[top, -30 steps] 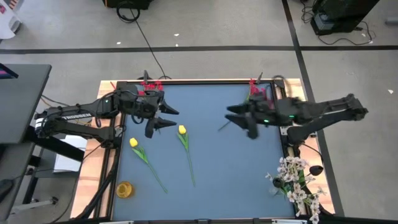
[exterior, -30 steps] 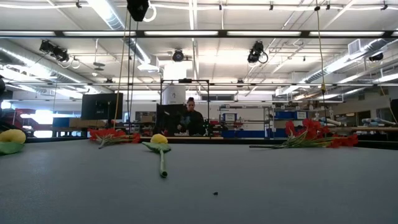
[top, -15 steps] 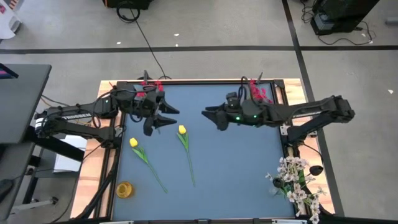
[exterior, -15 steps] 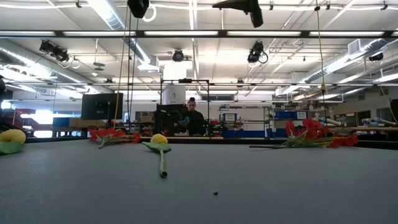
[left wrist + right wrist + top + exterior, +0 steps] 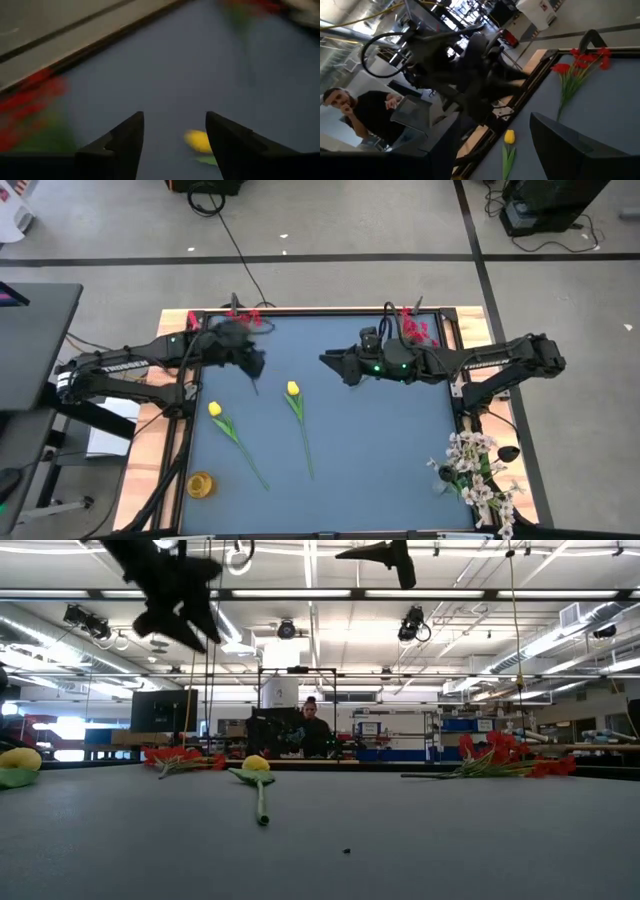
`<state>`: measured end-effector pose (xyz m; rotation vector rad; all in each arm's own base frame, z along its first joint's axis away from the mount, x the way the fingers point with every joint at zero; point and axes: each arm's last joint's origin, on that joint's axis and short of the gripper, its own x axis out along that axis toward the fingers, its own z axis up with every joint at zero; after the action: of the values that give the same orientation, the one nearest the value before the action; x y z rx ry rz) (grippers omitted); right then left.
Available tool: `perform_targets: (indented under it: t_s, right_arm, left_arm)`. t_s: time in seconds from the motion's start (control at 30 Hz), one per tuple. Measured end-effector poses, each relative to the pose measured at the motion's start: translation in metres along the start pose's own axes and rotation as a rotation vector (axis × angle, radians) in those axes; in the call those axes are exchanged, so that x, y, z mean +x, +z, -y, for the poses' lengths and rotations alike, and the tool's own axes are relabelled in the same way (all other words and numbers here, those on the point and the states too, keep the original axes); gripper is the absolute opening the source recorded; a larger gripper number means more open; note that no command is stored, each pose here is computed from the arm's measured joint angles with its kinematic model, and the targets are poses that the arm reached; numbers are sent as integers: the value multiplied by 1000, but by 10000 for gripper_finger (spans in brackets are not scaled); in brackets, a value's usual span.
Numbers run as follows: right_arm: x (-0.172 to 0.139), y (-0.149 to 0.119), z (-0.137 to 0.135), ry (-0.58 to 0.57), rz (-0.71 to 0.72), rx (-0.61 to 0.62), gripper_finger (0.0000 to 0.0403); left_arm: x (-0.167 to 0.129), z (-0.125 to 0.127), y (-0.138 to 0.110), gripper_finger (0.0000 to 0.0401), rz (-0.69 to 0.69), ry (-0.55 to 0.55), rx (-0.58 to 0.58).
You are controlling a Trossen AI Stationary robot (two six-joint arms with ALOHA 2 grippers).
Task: Sort flowers into vase by color
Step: Put the left red flowers into the yellow vase
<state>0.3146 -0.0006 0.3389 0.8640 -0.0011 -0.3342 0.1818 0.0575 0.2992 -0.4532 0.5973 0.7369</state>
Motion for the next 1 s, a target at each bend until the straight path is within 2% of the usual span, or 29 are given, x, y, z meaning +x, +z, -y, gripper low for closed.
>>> perform_targets:
  t_s: [0.07, 0.2, 0.4, 0.6, 1.0]
  right_arm:
    - [0, -1, 2, -19, -11, 10, 243]
    - [0, -1, 4, -31, -19, 17, 239]
    - [0, -2, 3, -18, -37, 19, 236]
    - [0, -3, 4, -12, -69, 40, 236]
    - [0, -5, 4, -6, -100, 55, 236]
  left_arm:
    - [10, -14, -3, 206, -24, 62, -104]
    - [40, -39, -15, 194, -62, 103, -268]
    - [76, -78, -37, 193, -144, 286, -471]
    - [96, -90, -45, 192, -205, 376, -495]
    - [135, -95, -64, 192, -348, 467, -496]
